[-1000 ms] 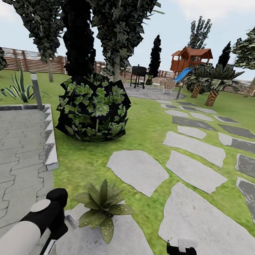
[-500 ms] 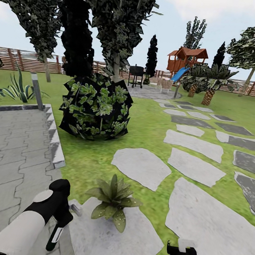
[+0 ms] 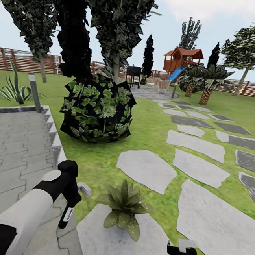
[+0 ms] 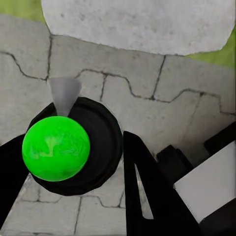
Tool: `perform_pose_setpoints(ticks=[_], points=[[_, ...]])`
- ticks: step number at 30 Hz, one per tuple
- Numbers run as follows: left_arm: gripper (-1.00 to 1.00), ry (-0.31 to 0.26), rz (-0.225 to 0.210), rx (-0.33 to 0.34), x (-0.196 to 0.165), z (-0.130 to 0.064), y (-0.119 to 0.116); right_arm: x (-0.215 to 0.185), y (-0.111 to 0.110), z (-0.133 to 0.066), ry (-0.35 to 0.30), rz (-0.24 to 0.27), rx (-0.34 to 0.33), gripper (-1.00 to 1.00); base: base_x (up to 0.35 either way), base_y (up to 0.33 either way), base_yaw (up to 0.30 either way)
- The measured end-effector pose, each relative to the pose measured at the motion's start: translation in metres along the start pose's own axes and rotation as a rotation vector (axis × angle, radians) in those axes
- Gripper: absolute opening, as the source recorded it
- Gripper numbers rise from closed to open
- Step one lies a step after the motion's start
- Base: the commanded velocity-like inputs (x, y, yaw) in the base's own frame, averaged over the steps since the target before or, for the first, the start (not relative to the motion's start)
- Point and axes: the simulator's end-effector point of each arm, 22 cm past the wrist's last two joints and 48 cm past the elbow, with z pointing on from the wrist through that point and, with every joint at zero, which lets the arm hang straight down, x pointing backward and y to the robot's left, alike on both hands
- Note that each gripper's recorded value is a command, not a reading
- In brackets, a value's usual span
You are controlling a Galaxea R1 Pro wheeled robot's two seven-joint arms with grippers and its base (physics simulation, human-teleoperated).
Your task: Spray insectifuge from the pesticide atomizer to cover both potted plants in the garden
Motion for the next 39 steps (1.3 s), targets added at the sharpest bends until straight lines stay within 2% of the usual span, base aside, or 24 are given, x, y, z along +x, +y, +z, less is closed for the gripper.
perform_pose_setpoints(ticks=[10, 11, 14, 17, 27, 35, 39], points=[[-1.00, 0.022, 0.023, 0.005, 0.005, 0.005, -0.009, -0.004, -0.001, 0.000, -0.008, 0.002, 0.002, 1.00, 0.261, 0.242, -0.261], [-1.00, 0.029, 0.029, 0.007, 0.006, 0.006, -0.010, -0.004, -0.001, -0.001, -0.008, 0.002, 0.002, 1.00, 0.238, 0.201, -0.256], [-1.00, 0.082, 0.084, -0.011, 0.012, 0.010, -0.016, -0.004, -0.001, 0.000, -0.008, 0.002, 0.003, 1.00, 0.099, 0.072, -0.099], [-1.00, 0.094, 0.097, -0.019, 0.014, 0.012, -0.017, -0.004, -0.001, 0.000, -0.008, 0.002, 0.003, 1.00, 0.020, 0.015, -0.021], [-1.00, 0.099, 0.096, -0.008, 0.018, 0.017, -0.021, -0.005, -0.001, -0.001, -0.010, 0.003, 0.002, 1.00, -0.004, 0.001, -0.209], [-1.00, 0.105, 0.088, -0.009, 0.022, 0.018, -0.018, -0.005, -0.001, -0.001, -0.011, 0.003, 0.001, 1.00, -0.285, 0.000, -0.083], [-1.00, 0.129, 0.080, -0.004, 0.031, 0.025, -0.018, -0.006, -0.001, -0.001, -0.011, 0.003, 0.002, 1.00, -0.076, 0.000, -0.093]])
